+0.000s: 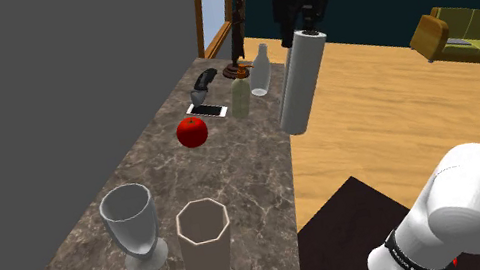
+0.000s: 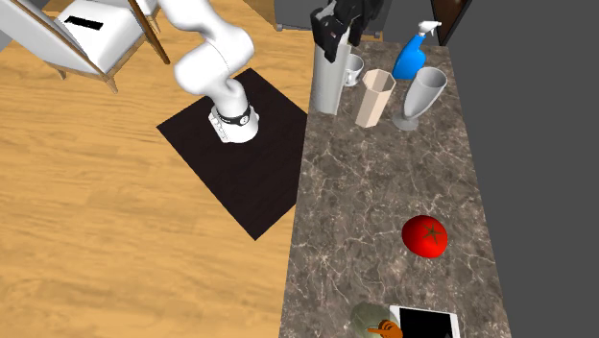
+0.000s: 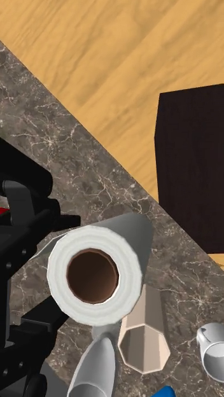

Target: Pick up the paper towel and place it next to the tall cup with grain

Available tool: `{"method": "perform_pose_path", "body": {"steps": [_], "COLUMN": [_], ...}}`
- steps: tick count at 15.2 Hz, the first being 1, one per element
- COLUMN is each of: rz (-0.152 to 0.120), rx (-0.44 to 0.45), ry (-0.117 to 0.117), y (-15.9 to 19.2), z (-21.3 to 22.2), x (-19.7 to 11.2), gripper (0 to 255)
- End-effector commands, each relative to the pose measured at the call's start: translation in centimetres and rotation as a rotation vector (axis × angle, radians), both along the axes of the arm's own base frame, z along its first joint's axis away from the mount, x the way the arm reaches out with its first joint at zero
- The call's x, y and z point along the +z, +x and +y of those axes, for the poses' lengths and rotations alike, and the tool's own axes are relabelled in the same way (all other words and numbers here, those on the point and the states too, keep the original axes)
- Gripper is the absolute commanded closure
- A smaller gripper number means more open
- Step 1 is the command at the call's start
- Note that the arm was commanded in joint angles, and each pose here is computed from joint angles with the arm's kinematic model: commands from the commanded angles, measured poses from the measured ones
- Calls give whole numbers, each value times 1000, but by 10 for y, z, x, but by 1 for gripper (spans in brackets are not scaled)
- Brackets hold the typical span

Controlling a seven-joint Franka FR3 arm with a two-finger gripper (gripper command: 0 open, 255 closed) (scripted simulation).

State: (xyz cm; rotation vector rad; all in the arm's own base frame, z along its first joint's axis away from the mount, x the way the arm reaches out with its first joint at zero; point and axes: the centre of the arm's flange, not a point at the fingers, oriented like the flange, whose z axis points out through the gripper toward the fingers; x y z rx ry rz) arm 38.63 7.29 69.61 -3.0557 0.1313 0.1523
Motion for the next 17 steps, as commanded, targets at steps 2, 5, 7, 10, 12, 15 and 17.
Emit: {"method": "perform_pose_path", "body": {"steps": [2, 5, 7, 10, 12, 15, 17], "rz": [0, 0, 0, 0, 0, 0, 0], "rx": [-1, -1, -1, -1, -1, -1, -1], "ry": [-1, -1, -1, -1, -1, -1, -1], "y": [-32, -60, -78, -94, -94, -94, -94], "z": [28, 56, 75, 92, 92, 92, 92], "x": [2, 2, 2, -3, -13, -29, -40], "gripper": [255, 255, 255, 255, 255, 255, 255]}}
